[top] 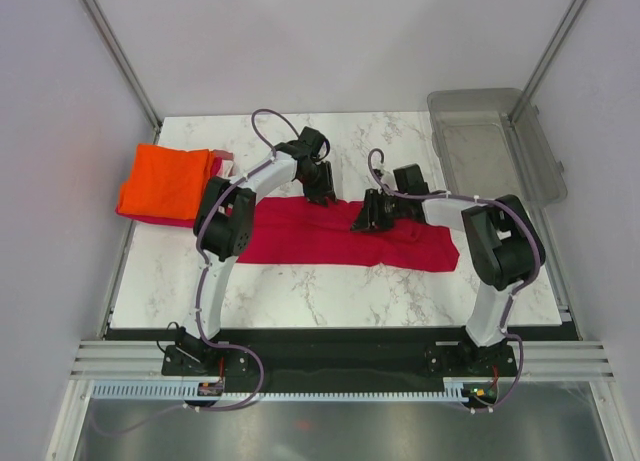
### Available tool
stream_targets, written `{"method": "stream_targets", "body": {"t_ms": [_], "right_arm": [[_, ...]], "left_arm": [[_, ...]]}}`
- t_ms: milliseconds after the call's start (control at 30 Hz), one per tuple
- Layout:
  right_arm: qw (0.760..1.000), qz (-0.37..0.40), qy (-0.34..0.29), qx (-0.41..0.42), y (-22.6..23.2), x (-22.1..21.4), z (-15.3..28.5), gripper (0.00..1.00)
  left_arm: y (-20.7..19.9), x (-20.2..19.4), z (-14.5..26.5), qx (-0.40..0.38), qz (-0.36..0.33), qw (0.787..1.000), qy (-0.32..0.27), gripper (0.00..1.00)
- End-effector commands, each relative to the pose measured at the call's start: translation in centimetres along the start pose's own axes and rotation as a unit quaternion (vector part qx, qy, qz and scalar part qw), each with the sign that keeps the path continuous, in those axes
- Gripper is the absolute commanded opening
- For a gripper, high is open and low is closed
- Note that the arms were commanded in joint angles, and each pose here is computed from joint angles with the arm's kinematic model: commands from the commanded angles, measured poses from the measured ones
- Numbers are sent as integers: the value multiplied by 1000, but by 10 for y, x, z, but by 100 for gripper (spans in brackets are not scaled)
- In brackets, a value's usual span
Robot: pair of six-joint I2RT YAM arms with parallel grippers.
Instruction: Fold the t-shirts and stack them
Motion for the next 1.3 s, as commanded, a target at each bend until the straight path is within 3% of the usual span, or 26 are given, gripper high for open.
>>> {"method": "stream_targets", "body": {"t_ms": [0,267,433,567,800,967,1100,1267], "right_arm": [[999,17,-9,30,17,-9,16,42],[999,17,-15,33,24,-16,27,43],[999,19,-37,33,31,9,25,48],[998,22,-50,28,36,27,19,49],[998,21,-60,-11,27,43,-3,44],[998,4,-31,-53,7,26,-13,40],[997,9,-16,-73,5,1,1,40],[992,36,-61,-100,22,12,40,47]], "left_arm": [[7,0,-9,24,2,1000,-2,41],[5,2,-6,23,2,1000,-6,40],[-1,4,6,13,-2,1000,-14,41],[-14,8,37,-7,-10,999,-40,44],[-23,7,73,-20,-17,997,-67,47],[-17,0,69,-14,-16,998,-56,46],[-12,-6,63,-3,-18,999,-49,45],[-22,-21,67,6,-38,998,-58,44]]}}
Point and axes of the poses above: each gripper's point midway between its finger pads, its own z axis back along the fingers, its own y axis along the line the jaws close on, x = y × z, the point moved 6 cm from there along z, back along the fingers, and after that the axes turned 5 degrees about z, right-handed, at the moved point
